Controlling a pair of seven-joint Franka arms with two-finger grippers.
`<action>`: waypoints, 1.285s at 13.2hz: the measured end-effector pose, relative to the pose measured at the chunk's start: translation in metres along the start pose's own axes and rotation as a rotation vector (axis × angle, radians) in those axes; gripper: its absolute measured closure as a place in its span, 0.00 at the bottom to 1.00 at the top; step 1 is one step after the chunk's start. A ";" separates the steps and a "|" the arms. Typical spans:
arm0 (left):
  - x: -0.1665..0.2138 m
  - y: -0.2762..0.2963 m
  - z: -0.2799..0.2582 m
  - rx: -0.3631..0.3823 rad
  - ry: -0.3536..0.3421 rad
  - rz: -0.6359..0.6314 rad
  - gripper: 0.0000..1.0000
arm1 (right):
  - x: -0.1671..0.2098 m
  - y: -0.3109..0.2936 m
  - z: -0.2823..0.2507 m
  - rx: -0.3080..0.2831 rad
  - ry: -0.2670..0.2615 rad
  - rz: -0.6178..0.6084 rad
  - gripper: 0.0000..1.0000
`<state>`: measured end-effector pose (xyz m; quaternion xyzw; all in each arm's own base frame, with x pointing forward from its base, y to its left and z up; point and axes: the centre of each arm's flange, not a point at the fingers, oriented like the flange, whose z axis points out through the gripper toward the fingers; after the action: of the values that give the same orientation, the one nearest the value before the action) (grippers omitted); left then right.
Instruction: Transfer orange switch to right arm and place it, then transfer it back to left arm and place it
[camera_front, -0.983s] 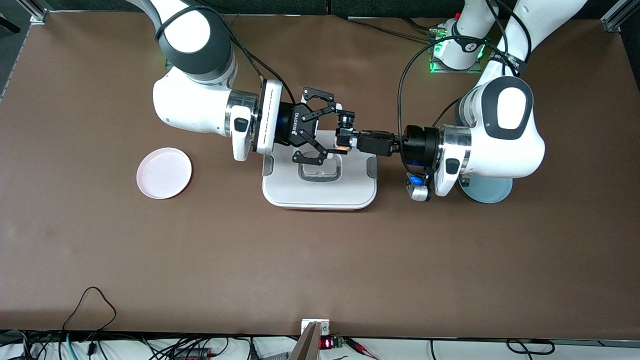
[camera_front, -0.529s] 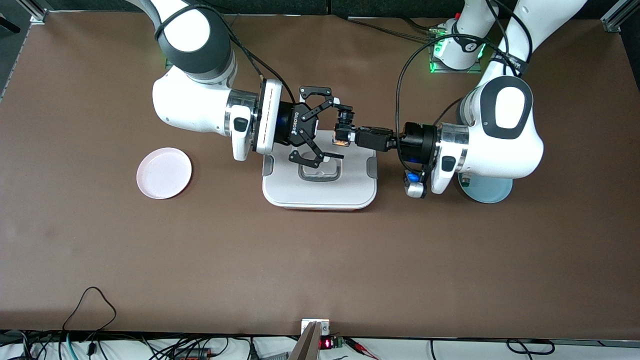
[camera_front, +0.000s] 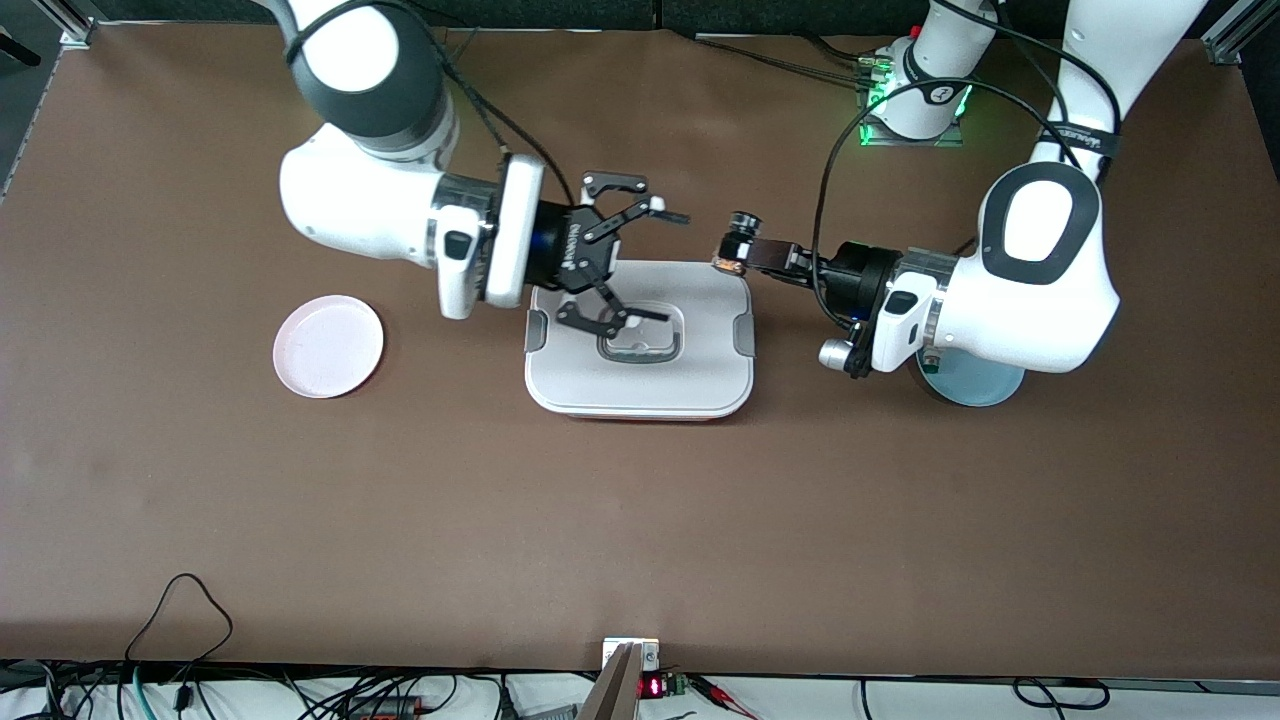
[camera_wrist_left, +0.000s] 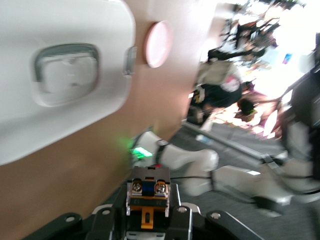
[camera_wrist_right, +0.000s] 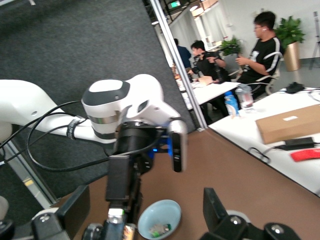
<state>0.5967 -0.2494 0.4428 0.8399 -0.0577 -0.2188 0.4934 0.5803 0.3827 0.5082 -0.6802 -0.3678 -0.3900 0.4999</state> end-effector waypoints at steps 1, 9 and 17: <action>-0.002 -0.010 -0.002 0.075 -0.020 0.064 0.66 | -0.003 0.008 -0.018 -0.030 -0.007 0.006 0.00; -0.024 -0.095 -0.070 0.493 -0.257 0.470 0.66 | -0.024 0.066 -0.131 -0.166 -0.263 0.114 0.00; -0.020 -0.136 -0.122 0.848 -0.574 0.948 0.66 | -0.025 0.071 -0.212 -0.485 -0.657 0.816 0.00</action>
<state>0.6147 -0.0759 0.3836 0.7532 -0.6266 -0.1519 0.1304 0.5979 0.1584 0.4990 -0.9476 -0.1116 -0.0073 0.2992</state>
